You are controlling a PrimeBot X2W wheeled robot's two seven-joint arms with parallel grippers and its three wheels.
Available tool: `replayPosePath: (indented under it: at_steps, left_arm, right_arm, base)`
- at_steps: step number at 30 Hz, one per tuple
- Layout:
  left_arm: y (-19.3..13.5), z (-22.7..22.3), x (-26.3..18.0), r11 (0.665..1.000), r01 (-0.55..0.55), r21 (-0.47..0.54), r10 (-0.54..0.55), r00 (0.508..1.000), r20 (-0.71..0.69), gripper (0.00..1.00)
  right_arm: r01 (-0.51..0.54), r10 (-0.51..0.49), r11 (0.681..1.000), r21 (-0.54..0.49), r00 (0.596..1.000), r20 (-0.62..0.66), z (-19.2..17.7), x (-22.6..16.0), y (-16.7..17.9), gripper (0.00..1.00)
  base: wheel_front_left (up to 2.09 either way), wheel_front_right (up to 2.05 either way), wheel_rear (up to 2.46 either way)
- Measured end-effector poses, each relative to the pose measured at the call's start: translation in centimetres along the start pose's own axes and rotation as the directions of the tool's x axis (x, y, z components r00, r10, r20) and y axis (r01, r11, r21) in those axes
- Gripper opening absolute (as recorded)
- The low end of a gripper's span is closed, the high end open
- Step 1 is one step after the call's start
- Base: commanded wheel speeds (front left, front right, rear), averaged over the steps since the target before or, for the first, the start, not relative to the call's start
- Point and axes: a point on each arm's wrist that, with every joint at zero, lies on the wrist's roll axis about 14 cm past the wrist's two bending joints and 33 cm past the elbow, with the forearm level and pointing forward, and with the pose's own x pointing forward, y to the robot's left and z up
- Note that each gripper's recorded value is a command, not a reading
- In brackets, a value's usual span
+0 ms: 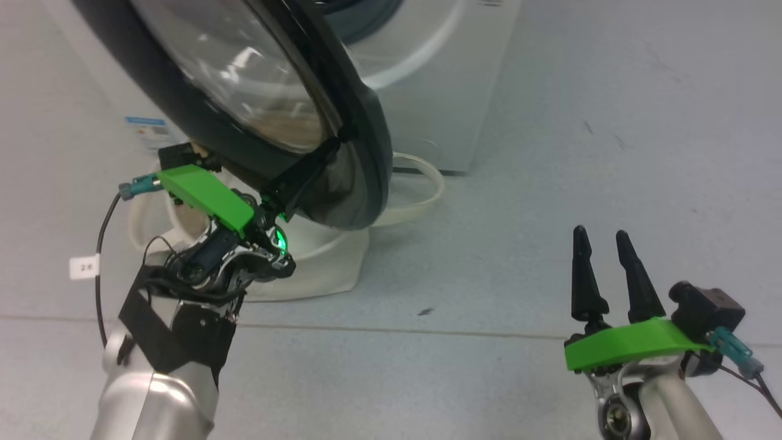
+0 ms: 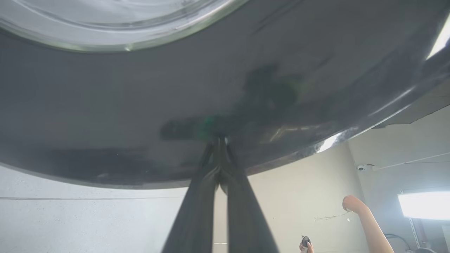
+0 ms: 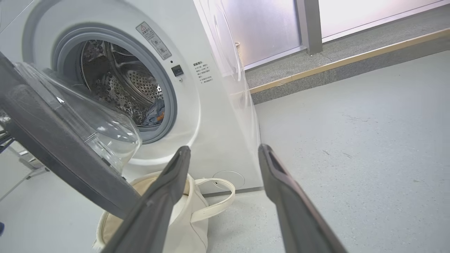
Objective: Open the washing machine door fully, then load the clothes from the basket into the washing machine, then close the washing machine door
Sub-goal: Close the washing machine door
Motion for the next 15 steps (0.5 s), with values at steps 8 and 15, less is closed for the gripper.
replayPosePath:
  at_steps: [8,15]
  left_arm:
    - [1.4,-1.6,3.4,1.000,-0.005,-0.023,0.003,0.997,-0.073,0.00]
    - [2.3,-1.9,1.7,0.964,-0.095,0.247,0.119,0.989,-0.083,0.00]
  right_arm:
    - [0.096,-0.096,0.995,-0.012,0.995,0.012,0.6,-0.8,-3.2,1.00]
    - [0.053,-0.052,0.999,-0.011,0.998,0.022,0.7,0.2,-1.9,1.00]
  base:
    - [0.00,0.00,0.00]
    - [0.00,0.00,0.00]
